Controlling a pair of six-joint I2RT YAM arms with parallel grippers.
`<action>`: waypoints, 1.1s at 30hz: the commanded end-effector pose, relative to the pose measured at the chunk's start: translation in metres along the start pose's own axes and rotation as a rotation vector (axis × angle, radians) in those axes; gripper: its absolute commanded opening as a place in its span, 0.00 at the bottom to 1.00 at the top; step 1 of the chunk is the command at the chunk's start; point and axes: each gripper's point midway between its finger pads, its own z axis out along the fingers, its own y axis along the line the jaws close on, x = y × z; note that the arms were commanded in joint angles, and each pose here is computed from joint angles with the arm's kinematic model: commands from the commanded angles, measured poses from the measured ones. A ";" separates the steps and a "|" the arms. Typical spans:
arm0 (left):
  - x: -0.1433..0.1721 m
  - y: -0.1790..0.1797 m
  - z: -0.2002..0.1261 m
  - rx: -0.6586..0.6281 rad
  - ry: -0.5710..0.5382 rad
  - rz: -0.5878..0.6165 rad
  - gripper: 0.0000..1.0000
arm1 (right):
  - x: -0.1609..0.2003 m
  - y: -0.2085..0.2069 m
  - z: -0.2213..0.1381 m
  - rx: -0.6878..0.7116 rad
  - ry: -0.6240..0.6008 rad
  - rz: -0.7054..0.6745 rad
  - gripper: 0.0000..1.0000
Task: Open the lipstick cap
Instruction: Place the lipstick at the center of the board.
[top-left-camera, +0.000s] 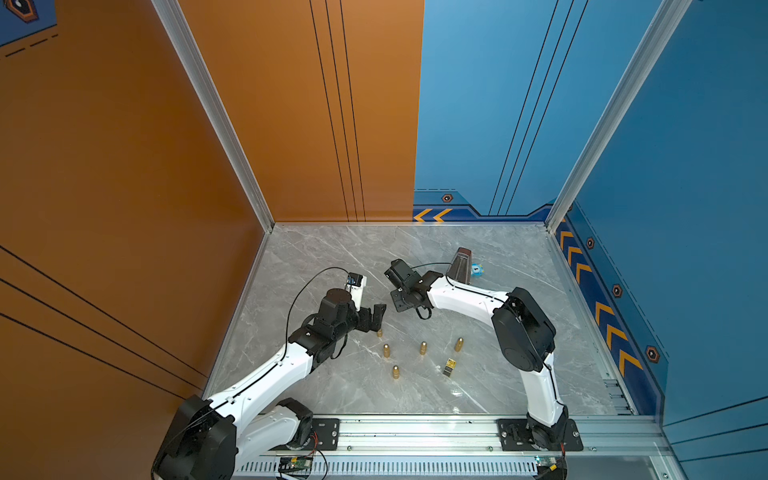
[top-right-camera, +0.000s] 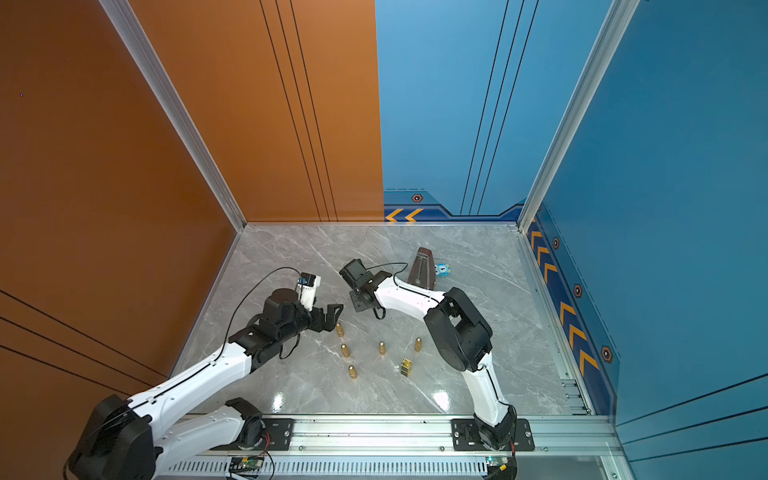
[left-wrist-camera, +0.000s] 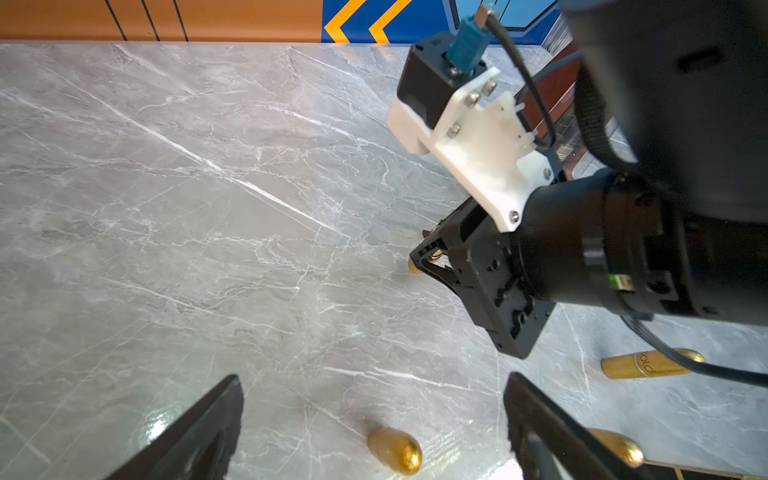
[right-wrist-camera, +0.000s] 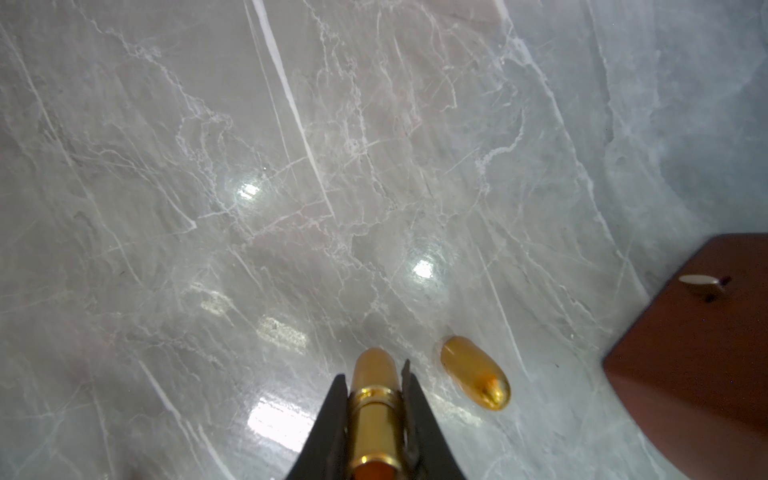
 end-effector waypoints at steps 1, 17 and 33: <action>0.007 0.008 0.000 -0.031 0.020 -0.011 0.99 | -0.007 -0.005 0.008 0.025 -0.017 0.001 0.18; 0.005 0.006 0.001 -0.022 0.019 -0.017 0.99 | -0.002 -0.007 0.022 0.042 -0.008 -0.007 0.19; 0.003 0.004 0.000 -0.015 0.014 -0.010 0.99 | 0.000 -0.004 0.025 0.019 0.005 0.000 0.26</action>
